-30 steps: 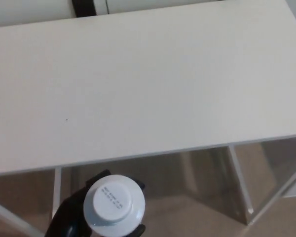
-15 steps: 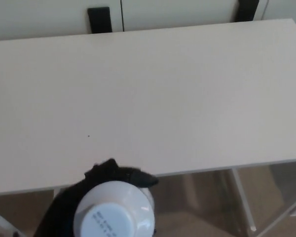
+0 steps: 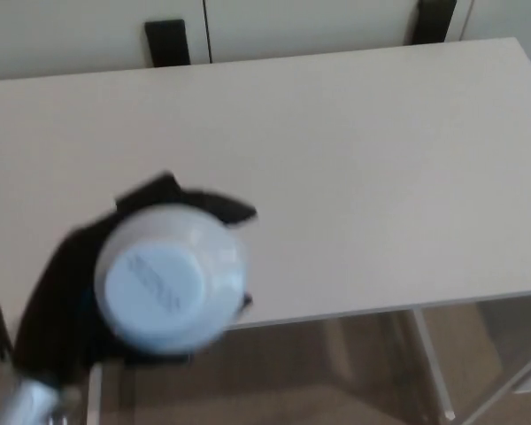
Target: The robot picks up a bottle from a person using its left hand and walk towards the table in frontand put the bottle on the table.
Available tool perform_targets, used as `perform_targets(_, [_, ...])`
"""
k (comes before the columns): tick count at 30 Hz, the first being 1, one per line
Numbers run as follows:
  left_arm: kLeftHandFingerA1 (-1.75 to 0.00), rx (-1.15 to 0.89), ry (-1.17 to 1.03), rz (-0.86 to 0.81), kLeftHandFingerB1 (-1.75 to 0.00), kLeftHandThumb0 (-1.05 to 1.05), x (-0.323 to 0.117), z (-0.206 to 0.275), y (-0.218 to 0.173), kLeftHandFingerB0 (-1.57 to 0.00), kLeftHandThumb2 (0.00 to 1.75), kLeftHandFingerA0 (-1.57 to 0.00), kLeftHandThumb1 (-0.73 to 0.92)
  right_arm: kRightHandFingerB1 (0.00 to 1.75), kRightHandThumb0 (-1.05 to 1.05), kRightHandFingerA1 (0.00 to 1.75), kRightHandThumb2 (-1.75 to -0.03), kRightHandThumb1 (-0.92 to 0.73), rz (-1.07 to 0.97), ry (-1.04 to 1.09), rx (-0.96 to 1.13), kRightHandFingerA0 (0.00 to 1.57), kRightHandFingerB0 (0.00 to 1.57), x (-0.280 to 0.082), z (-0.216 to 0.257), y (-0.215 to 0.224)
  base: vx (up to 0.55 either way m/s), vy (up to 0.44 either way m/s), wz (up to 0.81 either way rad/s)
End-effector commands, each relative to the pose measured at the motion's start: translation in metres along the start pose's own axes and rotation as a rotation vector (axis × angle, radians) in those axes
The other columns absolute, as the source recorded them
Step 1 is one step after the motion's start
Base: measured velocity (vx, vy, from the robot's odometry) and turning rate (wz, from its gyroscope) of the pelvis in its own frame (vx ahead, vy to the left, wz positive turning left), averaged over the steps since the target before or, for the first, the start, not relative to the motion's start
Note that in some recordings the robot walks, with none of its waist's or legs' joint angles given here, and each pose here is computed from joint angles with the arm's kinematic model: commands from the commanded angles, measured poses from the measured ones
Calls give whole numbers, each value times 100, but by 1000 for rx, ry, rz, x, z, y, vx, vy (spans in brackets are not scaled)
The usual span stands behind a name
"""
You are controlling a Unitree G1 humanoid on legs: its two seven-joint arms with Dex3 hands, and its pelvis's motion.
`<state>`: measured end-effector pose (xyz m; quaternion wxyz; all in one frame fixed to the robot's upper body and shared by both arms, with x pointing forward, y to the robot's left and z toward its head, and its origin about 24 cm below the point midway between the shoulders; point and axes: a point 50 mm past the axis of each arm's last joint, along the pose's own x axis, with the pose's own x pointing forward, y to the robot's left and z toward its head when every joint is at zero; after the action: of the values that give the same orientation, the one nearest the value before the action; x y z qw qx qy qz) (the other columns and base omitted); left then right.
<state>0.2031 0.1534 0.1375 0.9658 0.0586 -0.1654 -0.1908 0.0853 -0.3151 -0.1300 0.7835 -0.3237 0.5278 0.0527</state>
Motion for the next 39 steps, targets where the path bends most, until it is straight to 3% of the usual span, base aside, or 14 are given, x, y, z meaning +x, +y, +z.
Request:
perform_targets(1, [-122, 13, 92, 41, -100, -12, 43, -13, 22, -85, 79, -108, 73, 40, -42, 46, -63, -76, -10, 8, 16, 63, 51, 0, -2, -2, 0, 0, 0])
perform_targets(8, [-123, 39, 215, 54, -96, -12, 85, -33, 28, -80, 70, -104, 81, 41, -41, 47, -63, -76, 0, 14, 42, 61, 50, -1, -4, -1, 0, 0, 0])
perform_targets(13, [-114, 77, 291, 64, -94, -9, 117, -48, 29, -84, 75, -113, 76, 41, -43, 45, -63, -76, 5, 15, 35, 62, 52, -1, -3, -3, 0, 0, 0])
perform_targets(17, [-123, 43, 345, 70, -98, -9, 131, -63, 22, -81, 76, -106, 79, 42, -41, 47, -63, -76, 0, 8, 47, 65, 53, -1, -2, -4, 0, 0, 0])
perform_targets(23, [-115, 47, 409, 42, -92, -13, 131, -85, 5, -86, 73, -111, 76, 41, -42, 46, -63, -77, 12, 11, 27, 63, 51, -1, -4, -2, 0, 0, 0])
perform_targets(27, [-125, 14, 429, 13, -95, -14, 125, -96, -8, -90, 80, -112, 71, 41, -43, 46, -63, -75, 21, 16, 36, 63, 52, -2, -5, -1, 0, 0, 0])
perform_targets(29, [-127, 22, 438, 0, -94, -20, 122, -98, -13, -87, 71, -110, 76, 41, -42, 46, -63, -76, 21, 16, 28, 64, 52, -1, -5, -1, 0, 0, 0])
perform_targets(34, [-117, 39, 418, -48, -95, -17, 114, -102, -29, -90, 76, -110, 73, 40, -43, 45, -64, -77, 21, 26, 27, 62, 50, -1, -5, 0, 0, 0, 0])
perform_targets(39, [-118, 30, 427, -55, -97, -18, 113, -102, -32, -90, 77, -113, 74, 41, -44, 45, -63, -75, 21, 23, 48, 62, 52, 0, -3, -1, 0, 0, 0])
